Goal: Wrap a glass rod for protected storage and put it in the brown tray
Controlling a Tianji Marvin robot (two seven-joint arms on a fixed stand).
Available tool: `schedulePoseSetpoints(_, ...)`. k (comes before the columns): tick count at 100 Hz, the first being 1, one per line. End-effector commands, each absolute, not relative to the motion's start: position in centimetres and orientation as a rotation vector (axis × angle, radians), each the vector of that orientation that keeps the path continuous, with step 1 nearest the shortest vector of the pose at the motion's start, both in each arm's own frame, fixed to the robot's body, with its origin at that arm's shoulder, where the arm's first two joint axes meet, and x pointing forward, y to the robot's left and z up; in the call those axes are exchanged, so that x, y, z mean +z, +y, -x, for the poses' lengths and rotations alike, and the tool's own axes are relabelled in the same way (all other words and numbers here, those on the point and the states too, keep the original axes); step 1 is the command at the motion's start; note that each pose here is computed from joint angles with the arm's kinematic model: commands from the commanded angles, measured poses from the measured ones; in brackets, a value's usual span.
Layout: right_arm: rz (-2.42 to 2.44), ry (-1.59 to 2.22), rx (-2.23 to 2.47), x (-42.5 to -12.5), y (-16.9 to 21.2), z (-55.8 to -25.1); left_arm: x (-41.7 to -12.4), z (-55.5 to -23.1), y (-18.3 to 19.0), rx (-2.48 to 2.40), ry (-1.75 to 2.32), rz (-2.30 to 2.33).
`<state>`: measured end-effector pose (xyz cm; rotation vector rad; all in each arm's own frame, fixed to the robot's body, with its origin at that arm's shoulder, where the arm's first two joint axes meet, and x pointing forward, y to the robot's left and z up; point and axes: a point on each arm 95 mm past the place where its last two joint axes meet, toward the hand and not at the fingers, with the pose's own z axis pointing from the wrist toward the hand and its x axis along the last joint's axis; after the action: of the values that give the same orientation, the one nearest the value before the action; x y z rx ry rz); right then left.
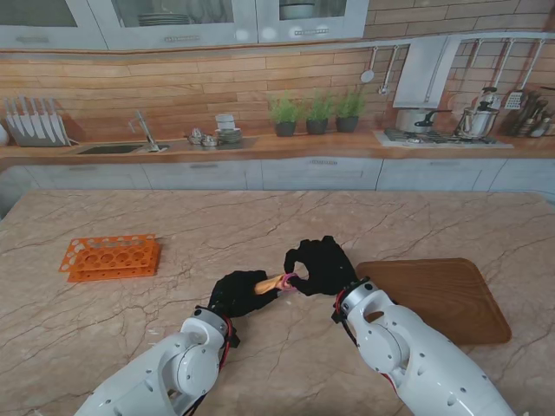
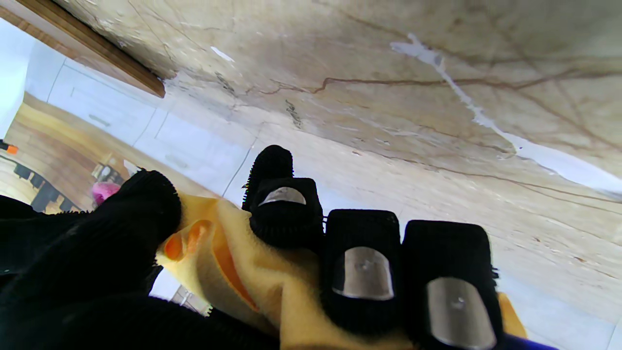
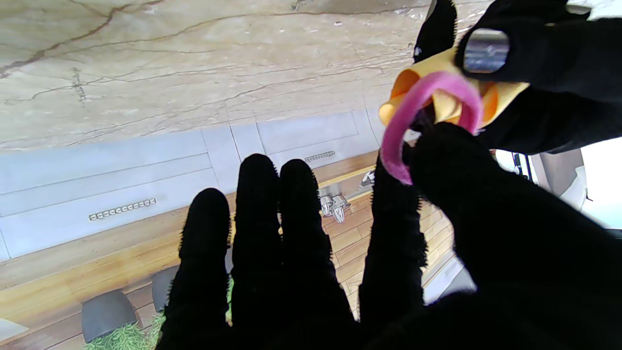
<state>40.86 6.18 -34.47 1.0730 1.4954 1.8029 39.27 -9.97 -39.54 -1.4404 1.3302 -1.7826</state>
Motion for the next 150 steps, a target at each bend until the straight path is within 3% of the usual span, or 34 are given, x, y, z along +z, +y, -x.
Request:
schedulePoseSetpoints(1, -1.079, 1.488, 1.812, -34.5, 6.5, -40.8, -39.7, -38.8, -10.3, -1.792, 1.339, 1.451)
schedulePoseSetpoints(150, -1.143, 1.509, 1.801, -35.0, 6.5, -40.1, -39.3, -38.0, -11.3, -1.840, 1.233, 1.488)
